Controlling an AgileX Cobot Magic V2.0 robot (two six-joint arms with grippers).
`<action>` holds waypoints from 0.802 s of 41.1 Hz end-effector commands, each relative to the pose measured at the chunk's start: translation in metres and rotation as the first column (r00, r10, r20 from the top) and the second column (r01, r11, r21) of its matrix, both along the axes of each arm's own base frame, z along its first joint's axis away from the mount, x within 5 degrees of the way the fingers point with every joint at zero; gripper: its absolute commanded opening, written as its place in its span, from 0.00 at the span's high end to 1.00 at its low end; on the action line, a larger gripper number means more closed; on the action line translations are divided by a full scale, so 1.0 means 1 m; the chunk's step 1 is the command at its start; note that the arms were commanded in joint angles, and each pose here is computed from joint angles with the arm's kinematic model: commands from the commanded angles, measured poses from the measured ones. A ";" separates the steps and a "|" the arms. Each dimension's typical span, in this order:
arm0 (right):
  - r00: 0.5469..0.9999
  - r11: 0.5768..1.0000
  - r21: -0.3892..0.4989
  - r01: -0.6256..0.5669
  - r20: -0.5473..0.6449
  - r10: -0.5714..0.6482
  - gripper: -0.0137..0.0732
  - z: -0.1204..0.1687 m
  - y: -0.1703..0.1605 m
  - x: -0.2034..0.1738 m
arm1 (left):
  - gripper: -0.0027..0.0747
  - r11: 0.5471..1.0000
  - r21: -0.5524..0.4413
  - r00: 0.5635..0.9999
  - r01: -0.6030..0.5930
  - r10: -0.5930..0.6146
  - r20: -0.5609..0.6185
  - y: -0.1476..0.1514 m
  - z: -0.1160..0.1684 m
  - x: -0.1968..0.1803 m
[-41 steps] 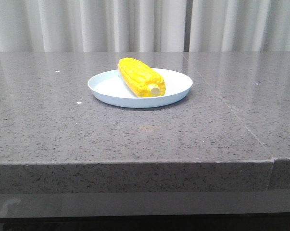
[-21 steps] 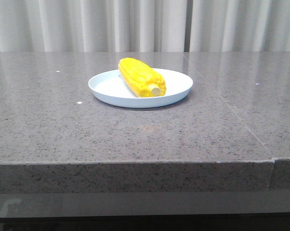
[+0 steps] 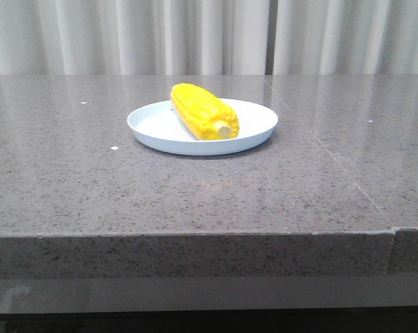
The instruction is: Place corn on plate with both arms
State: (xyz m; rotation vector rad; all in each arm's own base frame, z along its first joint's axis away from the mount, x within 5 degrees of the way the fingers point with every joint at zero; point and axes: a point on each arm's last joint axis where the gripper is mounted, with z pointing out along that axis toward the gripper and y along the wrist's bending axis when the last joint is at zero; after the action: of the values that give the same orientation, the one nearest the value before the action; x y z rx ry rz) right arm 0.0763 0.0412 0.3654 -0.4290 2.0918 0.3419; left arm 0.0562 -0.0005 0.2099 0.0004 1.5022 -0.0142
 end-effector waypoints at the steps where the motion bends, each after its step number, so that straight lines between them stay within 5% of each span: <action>1: 0.996 1.000 0.021 0.001 0.088 -0.003 0.92 0.013 0.000 0.002 | 0.99 1.000 -0.009 0.995 0.000 0.001 0.096 0.000 0.007 -0.002; 21: 0.990 0.998 0.033 0.051 0.133 -0.055 0.92 0.007 -0.008 -0.002 | 0.99 1.000 -0.009 0.995 0.000 0.001 0.096 0.000 0.007 -0.002; 33: 0.875 0.944 0.204 0.260 0.364 -0.320 0.92 -0.052 -0.031 -0.020 | 0.99 1.000 -0.009 0.995 0.000 0.001 0.096 0.000 0.007 -0.002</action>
State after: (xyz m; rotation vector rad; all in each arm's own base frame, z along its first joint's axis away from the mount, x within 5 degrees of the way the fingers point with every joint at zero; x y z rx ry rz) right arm 0.0574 0.0135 0.3172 -0.1308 1.8561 0.2375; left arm 0.0562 -0.0005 0.2099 0.0004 1.5022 -0.0142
